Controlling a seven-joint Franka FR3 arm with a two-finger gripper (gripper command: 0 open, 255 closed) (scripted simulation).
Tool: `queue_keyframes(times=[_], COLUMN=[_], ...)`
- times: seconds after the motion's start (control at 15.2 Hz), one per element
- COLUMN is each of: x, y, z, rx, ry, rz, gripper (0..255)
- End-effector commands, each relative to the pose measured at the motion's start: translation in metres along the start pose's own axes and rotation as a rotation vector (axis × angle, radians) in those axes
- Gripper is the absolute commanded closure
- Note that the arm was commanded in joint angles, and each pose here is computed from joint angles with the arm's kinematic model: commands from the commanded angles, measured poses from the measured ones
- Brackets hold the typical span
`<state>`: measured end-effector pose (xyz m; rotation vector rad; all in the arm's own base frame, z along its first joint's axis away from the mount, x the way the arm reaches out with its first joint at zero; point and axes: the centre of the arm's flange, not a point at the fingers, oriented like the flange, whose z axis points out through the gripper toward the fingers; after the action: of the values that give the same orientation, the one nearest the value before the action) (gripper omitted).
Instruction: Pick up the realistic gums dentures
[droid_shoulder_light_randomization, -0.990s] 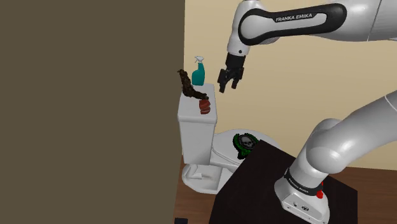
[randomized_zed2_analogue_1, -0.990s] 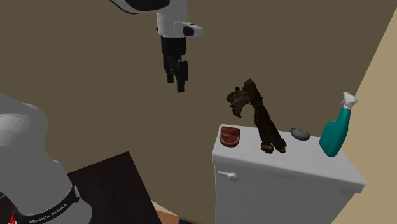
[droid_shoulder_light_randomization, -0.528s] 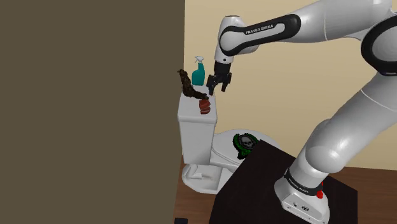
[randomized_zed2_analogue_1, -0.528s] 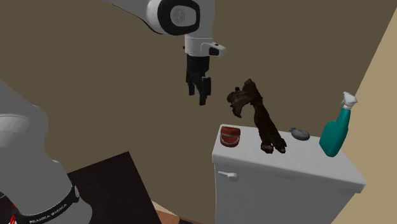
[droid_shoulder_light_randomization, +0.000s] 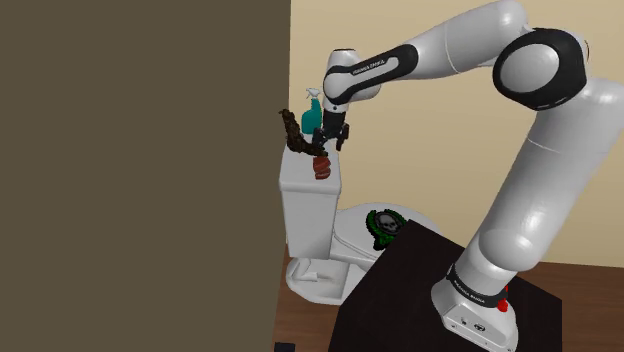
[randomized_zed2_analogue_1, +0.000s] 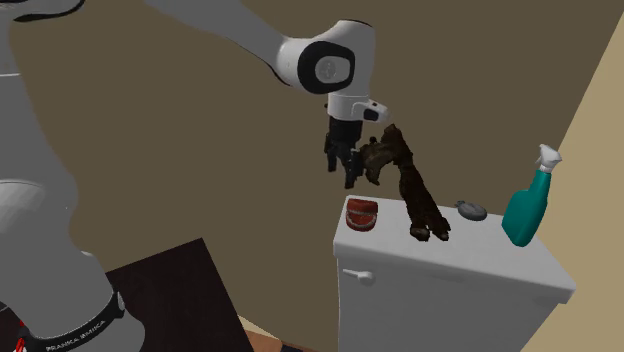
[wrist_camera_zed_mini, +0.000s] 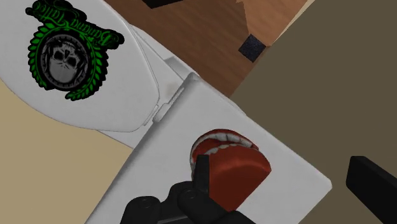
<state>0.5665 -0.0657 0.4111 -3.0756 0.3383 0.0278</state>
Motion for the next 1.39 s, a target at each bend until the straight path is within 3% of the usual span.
queue_keyframes(times=[0.0, 0.4, 1.06, 1.12, 1.32], x=[0.024, 0.085, 0.087, 0.086, 0.086], y=[0.005, 0.025, 0.027, 0.027, 0.027], z=[0.016, 0.063, 0.104, 0.104, 0.104], rx=[-0.006, -0.021, -0.021, -0.021, -0.021], ry=[-0.002, -0.009, -0.009, -0.009, -0.009], rz=[0.017, 0.068, 0.069, 0.069, 0.069], gripper=[0, 0, 0, 255, 255])
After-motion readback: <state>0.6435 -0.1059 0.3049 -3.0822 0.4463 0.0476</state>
